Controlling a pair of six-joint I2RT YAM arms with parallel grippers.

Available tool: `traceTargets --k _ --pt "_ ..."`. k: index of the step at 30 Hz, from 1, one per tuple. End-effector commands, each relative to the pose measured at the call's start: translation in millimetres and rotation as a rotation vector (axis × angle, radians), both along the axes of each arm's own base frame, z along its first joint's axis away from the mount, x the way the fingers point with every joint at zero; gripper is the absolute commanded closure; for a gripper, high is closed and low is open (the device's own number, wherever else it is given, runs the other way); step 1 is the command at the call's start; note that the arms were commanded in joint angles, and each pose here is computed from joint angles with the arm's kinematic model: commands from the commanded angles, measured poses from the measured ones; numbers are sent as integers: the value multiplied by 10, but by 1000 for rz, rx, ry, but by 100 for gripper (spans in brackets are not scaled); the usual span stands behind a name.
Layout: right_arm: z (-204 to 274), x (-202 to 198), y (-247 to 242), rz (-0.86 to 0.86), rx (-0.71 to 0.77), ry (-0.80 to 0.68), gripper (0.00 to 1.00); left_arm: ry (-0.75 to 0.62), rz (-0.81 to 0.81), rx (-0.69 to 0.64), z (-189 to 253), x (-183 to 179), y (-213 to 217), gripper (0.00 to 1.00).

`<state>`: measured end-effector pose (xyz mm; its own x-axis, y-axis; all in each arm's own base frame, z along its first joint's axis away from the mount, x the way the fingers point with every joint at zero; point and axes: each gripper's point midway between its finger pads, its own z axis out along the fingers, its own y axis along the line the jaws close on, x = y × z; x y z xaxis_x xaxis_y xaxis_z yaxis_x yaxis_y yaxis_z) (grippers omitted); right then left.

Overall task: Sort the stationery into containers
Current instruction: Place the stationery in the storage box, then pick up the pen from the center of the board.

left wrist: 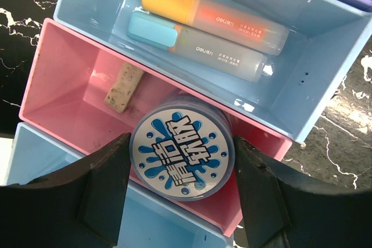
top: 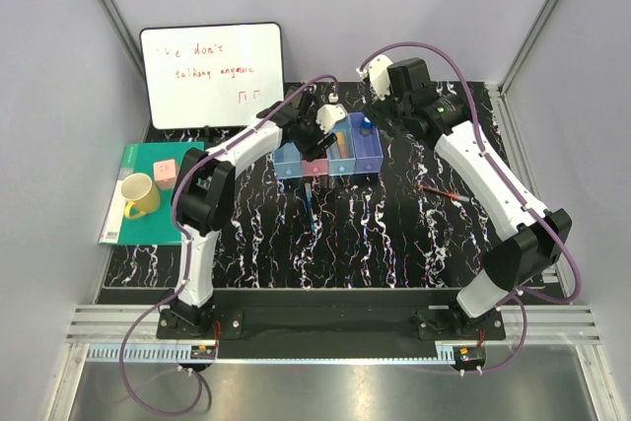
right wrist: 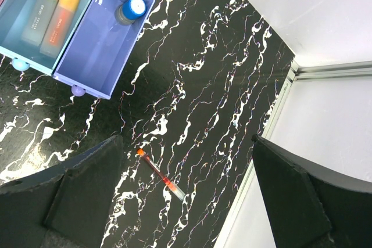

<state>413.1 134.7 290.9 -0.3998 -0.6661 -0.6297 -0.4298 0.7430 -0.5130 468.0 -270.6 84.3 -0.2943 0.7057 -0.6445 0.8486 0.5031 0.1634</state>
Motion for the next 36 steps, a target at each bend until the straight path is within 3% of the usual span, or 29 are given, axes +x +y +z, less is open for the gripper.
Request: traceTargets --k 1,3,12,21,26,30,36 --pt "298 13 -45 -18 40 -81 0 -43 -20 -30 74 71 -83 59" --pt "293 -2 -54 -20 40 -80 0 -53 -14 -33 106 87 -83 51" --pt "330 -18 -53 -16 44 -88 0 -122 11 -82 475 168 -126 39" --pt "396 -68 -92 -21 54 -103 0 -140 31 -99 545 211 -153 17" --pt "416 -84 -90 -18 53 -107 0 -167 46 -115 661 247 -148 16" --pt "376 -107 -137 -27 39 -101 0 -217 60 -165 1006 233 -154 16" --pt "-254 -332 -281 -9 -34 47 1 -320 65 -251 1855 -109 4 15"
